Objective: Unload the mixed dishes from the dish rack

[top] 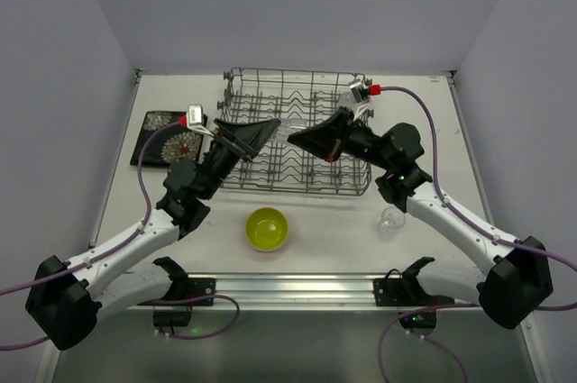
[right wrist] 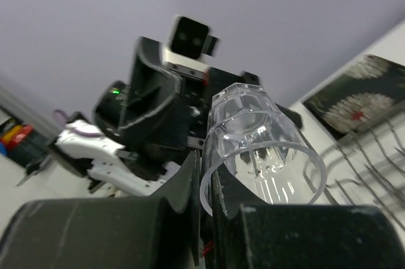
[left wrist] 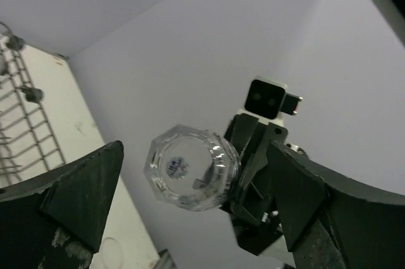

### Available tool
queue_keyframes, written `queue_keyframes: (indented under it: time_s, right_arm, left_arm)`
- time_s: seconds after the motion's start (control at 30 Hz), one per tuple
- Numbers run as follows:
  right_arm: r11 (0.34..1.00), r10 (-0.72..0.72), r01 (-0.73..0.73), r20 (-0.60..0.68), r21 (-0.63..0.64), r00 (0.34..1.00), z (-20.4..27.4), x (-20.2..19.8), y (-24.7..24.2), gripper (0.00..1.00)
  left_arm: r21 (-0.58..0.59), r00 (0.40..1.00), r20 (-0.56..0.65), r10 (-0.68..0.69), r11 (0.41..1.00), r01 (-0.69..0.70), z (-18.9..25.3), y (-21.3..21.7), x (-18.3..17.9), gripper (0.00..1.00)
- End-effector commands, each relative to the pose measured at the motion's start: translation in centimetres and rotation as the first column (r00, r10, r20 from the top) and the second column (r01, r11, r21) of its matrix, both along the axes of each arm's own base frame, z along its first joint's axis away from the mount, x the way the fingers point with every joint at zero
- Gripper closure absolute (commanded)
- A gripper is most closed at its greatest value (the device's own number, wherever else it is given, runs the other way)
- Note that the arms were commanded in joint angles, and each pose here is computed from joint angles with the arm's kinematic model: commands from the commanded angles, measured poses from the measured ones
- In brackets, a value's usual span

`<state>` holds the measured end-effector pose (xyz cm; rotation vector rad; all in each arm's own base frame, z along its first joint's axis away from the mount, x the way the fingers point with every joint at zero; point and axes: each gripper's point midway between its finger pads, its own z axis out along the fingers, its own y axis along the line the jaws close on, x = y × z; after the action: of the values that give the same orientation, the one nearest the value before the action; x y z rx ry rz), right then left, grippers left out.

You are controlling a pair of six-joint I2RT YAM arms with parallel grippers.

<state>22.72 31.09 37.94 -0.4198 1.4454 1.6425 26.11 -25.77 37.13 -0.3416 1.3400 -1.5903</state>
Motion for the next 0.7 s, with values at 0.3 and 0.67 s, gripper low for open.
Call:
queue_keyframes:
  time_s: [0.3,0.67]
  right_arm:
    - [0.384,-0.846,0.671,0.049,-0.635,0.530,-9.7,12.2,-21.1,1.00]
    - [0.069,-0.965,0.252,0.000,-0.965,0.264,-21.0,19.3,-33.4,1.00]
  left_arm:
    - [0.511,0.840,0.136,0.525,0.690,-0.513,0.2,9.0,4.4,0.00]
    - [0.674,0.958,0.155,0.240,0.684,-0.281,-2.4,3.3,4.2,0.00]
